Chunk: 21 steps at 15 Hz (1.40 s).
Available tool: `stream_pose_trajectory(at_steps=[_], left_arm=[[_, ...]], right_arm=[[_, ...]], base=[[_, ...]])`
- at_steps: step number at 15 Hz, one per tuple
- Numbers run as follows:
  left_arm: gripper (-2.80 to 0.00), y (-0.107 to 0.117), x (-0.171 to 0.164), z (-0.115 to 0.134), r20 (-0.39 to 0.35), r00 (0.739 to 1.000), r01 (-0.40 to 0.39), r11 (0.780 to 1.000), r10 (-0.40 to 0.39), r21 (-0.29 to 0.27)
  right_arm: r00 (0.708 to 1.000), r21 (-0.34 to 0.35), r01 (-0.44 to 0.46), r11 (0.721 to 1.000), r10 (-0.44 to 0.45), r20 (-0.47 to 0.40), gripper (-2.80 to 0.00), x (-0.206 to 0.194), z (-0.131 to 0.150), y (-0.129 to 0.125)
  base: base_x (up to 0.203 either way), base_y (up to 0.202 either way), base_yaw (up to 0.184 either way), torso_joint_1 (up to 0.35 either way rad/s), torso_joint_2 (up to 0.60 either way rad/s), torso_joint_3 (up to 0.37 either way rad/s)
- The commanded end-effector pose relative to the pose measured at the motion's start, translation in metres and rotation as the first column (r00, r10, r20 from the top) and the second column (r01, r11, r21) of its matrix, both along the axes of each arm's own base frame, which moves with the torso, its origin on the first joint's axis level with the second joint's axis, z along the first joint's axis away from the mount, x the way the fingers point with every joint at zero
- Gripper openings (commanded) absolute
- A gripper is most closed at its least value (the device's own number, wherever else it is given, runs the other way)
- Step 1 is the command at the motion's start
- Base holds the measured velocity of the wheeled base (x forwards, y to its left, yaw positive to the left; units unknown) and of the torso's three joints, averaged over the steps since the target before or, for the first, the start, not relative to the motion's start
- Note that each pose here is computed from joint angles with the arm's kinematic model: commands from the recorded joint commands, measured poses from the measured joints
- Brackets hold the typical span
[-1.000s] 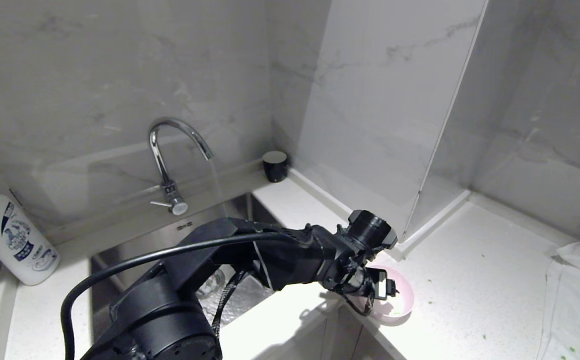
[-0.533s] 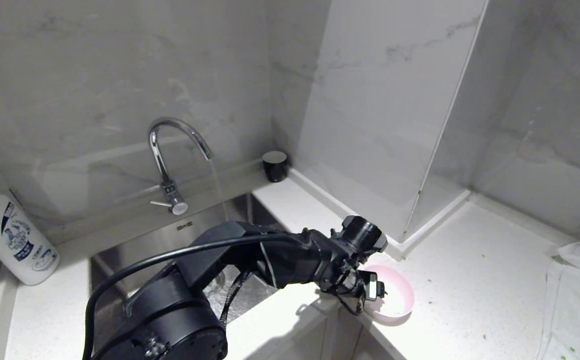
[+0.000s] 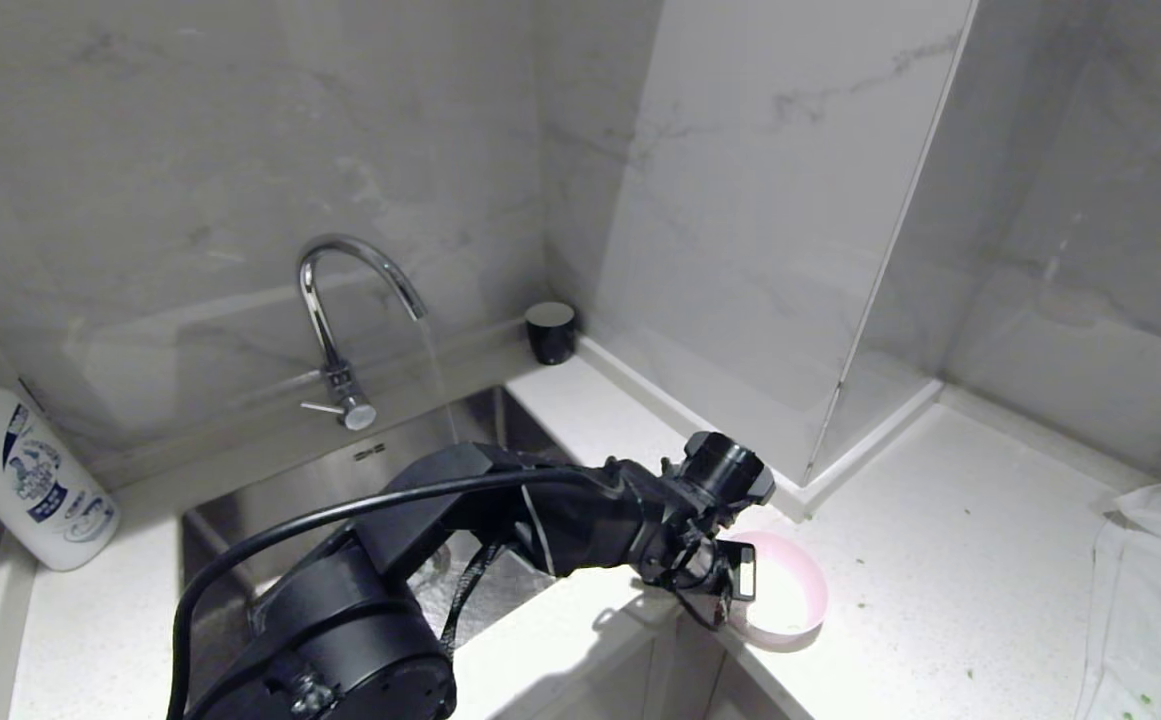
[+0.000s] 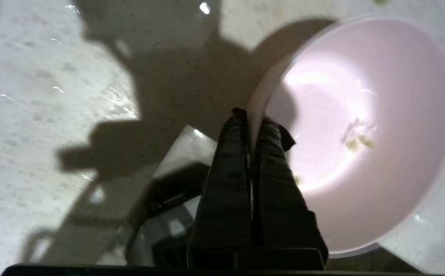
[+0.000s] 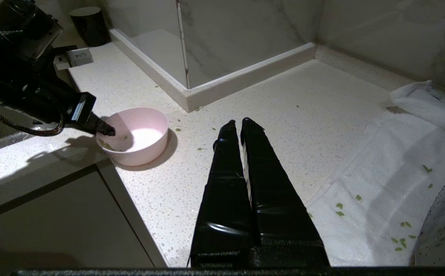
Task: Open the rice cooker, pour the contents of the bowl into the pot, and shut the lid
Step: Pick up the bowl on the table, then fill a bowl with water from the tap
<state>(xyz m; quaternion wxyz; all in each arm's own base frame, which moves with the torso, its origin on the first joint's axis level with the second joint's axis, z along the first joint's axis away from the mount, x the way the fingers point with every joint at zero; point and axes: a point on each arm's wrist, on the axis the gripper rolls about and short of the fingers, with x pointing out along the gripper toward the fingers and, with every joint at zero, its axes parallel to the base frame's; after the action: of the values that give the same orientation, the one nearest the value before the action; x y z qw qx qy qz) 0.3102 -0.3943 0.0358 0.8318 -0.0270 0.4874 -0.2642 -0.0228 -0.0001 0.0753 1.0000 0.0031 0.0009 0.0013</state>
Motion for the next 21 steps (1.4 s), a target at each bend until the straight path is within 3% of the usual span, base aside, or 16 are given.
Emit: stream_pose_trajectory(at_steps=[1,7,13,17,21], left_arm=[[-2.80,0.001,0.001,0.001,-0.003,1.000,-0.009,1.000,0.009,0.000],[-2.80,0.003,0.001,0.006,-0.004,1.000,-0.013,1.000,0.013,-0.001],[-2.80,0.035,0.020,0.044,-0.014,0.994,-0.108,0.994,0.108,-0.030],[-2.80,0.063,0.031,0.058,-0.066,0.979,-0.195,0.980,0.193,-0.027],[-2.80,0.120,0.048,0.068,-0.115,0.948,-0.300,0.954,0.297,-0.008]], right_arm=[[1.000,0.000,-0.001,1.000,0.001,-0.001,-2.80,0.000,0.000,0.000],[1.000,0.000,-0.001,1.000,0.001,-0.001,-2.80,0.000,0.000,0.000],[1.000,0.000,-0.001,1.000,0.001,-0.001,-2.80,0.000,0.000,0.000],[1.000,0.000,-0.001,1.000,0.001,-0.001,-2.80,0.000,0.000,0.000],[1.000,0.000,-0.001,1.000,0.001,-0.001,-2.80,0.000,0.000,0.000]], base=[[0.000,0.000,0.000,0.000,0.00,0.000],[0.000,0.000,0.000,0.000,0.00,0.000],[0.000,0.000,0.000,0.000,0.00,0.000],[0.000,0.000,0.000,0.000,0.00,0.000],[0.000,0.000,0.000,0.000,0.00,0.000]])
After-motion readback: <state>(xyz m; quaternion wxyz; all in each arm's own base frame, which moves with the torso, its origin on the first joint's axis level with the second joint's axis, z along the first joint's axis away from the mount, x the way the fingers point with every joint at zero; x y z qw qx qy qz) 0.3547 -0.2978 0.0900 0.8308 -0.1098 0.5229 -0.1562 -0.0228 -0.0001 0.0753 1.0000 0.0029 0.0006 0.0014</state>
